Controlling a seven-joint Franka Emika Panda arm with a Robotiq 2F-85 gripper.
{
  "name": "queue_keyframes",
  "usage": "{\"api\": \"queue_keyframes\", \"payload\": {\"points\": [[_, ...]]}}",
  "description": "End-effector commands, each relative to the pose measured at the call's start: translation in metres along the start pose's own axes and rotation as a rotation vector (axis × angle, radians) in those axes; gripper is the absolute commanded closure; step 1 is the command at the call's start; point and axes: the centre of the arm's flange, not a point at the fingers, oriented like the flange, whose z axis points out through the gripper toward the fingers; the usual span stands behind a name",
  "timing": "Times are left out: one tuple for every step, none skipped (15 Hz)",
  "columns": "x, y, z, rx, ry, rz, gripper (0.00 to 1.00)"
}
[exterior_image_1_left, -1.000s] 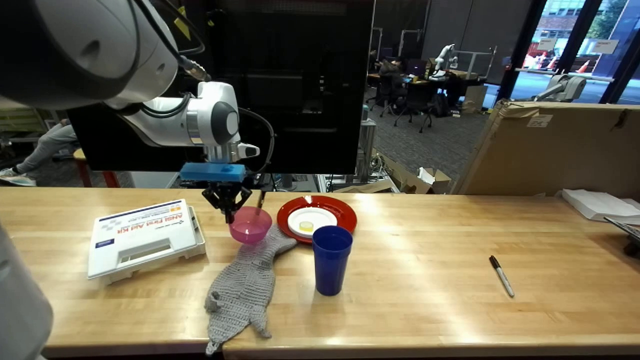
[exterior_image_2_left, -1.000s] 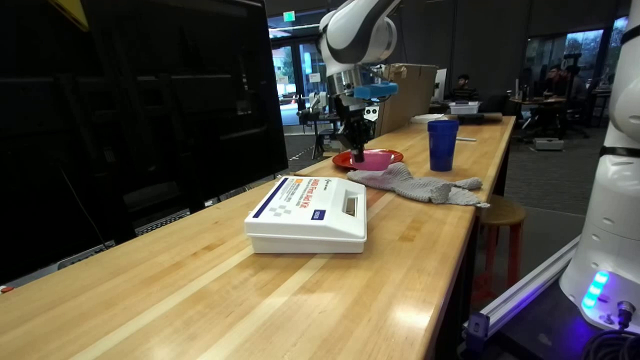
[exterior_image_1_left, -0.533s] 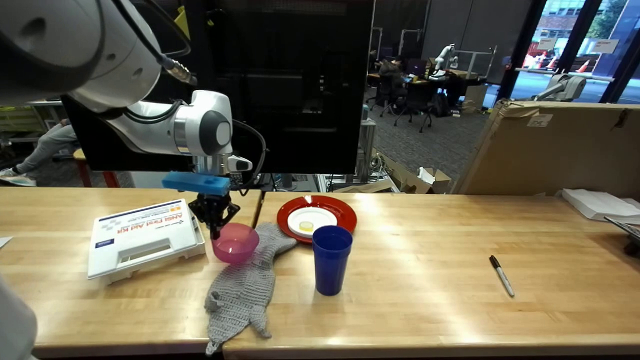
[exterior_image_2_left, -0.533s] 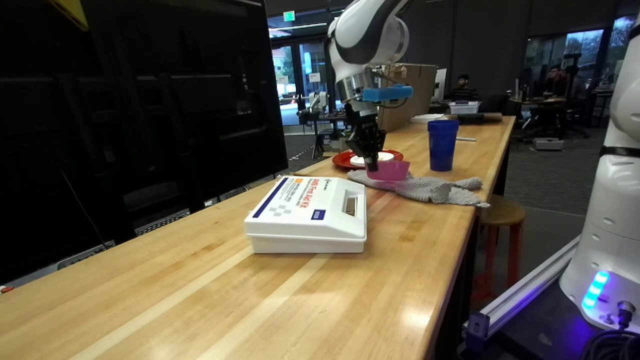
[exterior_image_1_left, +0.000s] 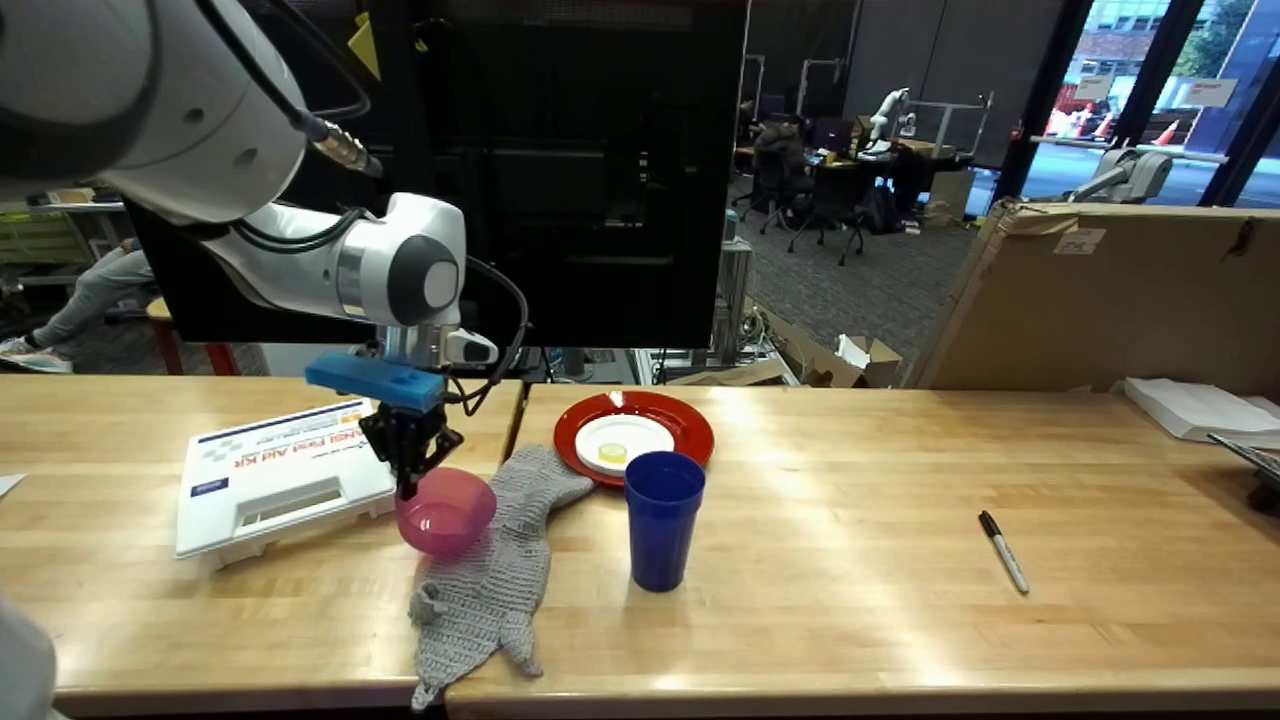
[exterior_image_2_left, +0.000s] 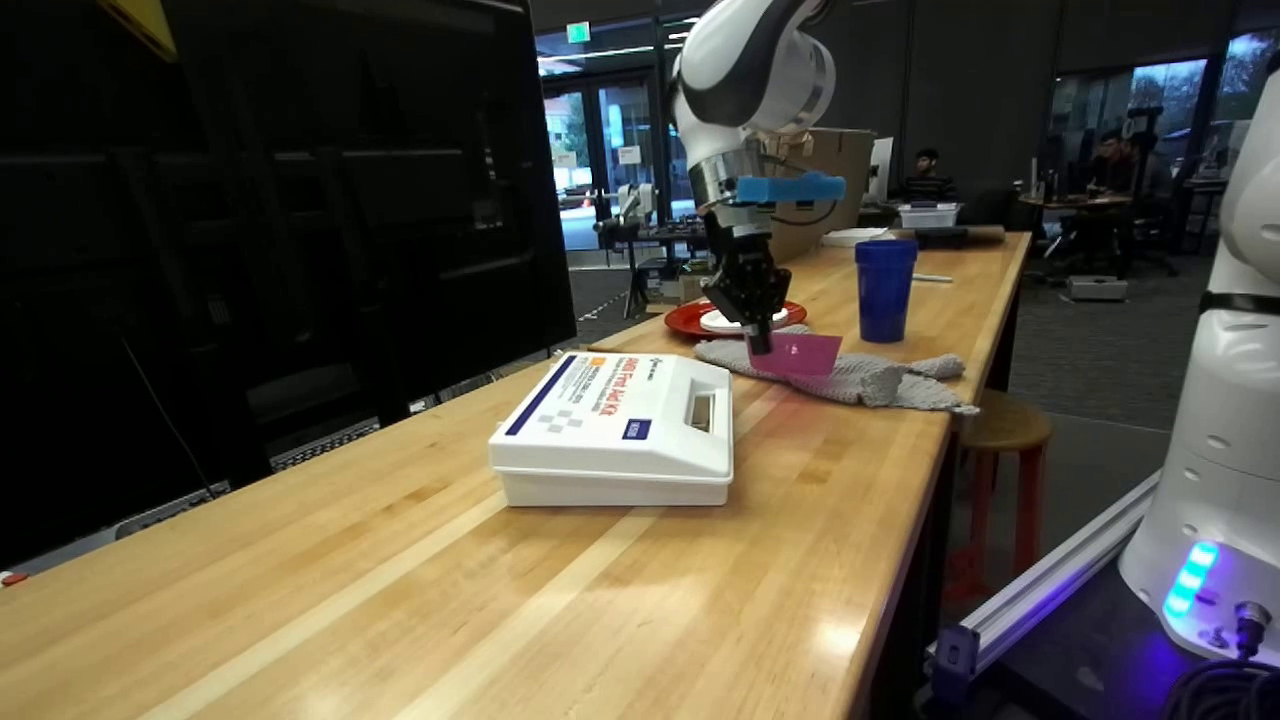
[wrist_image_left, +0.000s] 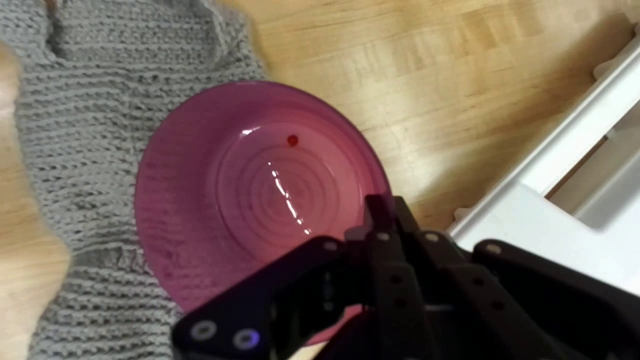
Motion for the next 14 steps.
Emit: {"api": "queue_keyframes", "payload": {"points": [[-0.018,0.012,-0.004,-0.038,0.023,0.036,0.99],[-0.018,0.013,-0.003,-0.067,0.030,0.035,0.99],[-0.019,0.014,-0.004,-0.098,0.036,0.036,0.99],[-0.019,0.014,-0.006,-0.118,0.043,0.034,0.99],[-0.019,0.016,-0.006,-0.135,0.051,0.035,0.99],[-0.019,0.017,-0.006,-0.142,0.056,0.036,0.99],[-0.019,0.019,-0.006,-0.139,0.059,0.038,0.99],[-0.019,0.021,-0.004,-0.130,0.062,0.042,0.99],[-0.019,0.022,-0.004,-0.122,0.063,0.046,0.99],[-0.019,0.023,-0.002,-0.119,0.067,0.044,0.99],[-0.020,0.023,0.000,-0.123,0.073,0.028,0.99],[-0.019,0.025,0.002,-0.140,0.076,0.021,0.99],[-0.018,0.027,0.005,-0.137,0.083,0.019,0.99],[-0.018,0.029,0.008,-0.135,0.085,0.019,0.99]]}}
